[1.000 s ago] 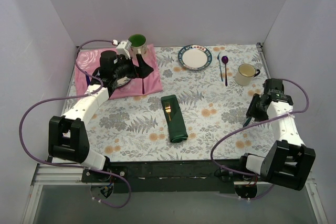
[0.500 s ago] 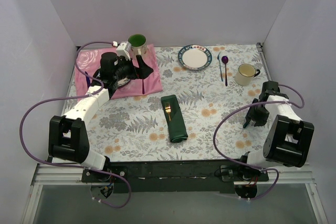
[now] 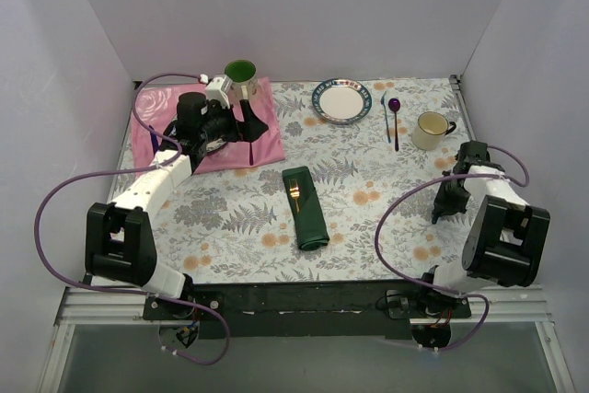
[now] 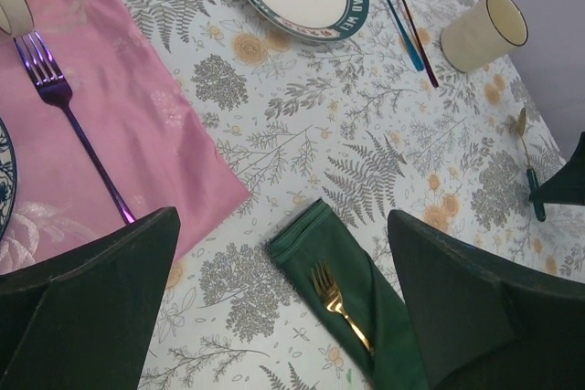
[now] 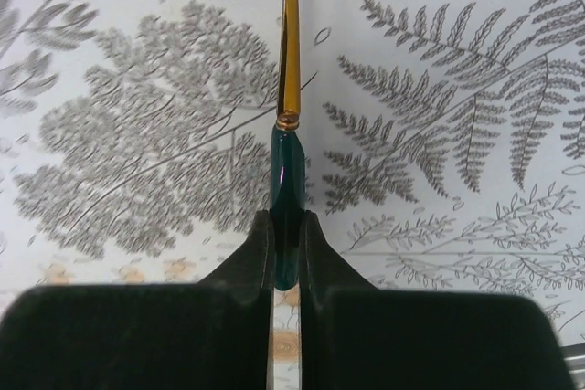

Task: Fold the napkin into a case and place the utensils inside
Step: Pick up the spoon from the corner of the board, then pass from the right arm to the left

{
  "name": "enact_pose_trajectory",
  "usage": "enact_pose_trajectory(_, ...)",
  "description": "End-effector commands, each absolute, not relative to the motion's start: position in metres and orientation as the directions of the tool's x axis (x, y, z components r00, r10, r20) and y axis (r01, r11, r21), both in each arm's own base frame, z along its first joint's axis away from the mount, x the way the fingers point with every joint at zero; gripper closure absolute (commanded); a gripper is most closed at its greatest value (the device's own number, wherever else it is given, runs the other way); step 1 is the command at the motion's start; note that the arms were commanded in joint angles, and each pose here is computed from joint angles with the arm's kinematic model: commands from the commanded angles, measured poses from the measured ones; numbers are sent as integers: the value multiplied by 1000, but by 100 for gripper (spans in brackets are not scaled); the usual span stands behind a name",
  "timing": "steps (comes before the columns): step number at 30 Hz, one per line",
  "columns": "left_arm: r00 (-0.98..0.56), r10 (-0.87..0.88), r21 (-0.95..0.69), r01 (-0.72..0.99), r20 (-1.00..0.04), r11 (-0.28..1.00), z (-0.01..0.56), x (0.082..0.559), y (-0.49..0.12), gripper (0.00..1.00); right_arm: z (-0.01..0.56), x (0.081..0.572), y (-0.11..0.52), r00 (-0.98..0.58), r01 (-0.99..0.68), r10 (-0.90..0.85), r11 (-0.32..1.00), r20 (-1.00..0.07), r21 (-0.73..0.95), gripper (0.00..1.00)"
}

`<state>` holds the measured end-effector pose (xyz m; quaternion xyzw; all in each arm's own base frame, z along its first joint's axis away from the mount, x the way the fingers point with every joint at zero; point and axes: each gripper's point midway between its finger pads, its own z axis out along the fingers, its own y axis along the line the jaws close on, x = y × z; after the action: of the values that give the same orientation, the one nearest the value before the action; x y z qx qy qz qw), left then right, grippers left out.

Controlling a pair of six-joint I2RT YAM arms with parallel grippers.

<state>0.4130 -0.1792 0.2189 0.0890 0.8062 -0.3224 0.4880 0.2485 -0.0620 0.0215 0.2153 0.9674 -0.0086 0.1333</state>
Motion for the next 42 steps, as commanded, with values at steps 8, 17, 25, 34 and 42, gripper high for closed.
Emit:
enact_pose_trajectory(8,-545,-48,-467,666,-837,581,248,385,-213,2,143,262,46,-743,-195,-145,981,-654,4,99)
enact_pose_trajectory(17,-502,-16,-415,695,-865,587,255,388,-247,37,167,267,134,-518,-471,-437,863,-735,-180,99)
enact_pose_trajectory(25,-508,53,-405,741,-860,536,238,369,-321,52,177,264,176,-419,-572,-541,781,-729,-251,99)
enact_pose_trajectory(34,-544,22,-462,733,-839,499,247,361,-344,66,173,264,178,-404,-567,-567,771,-718,-291,99)
enact_pose_trajectory(42,-587,-84,-544,675,-805,498,257,349,-341,66,173,265,180,-414,-557,-549,784,-726,-275,99)
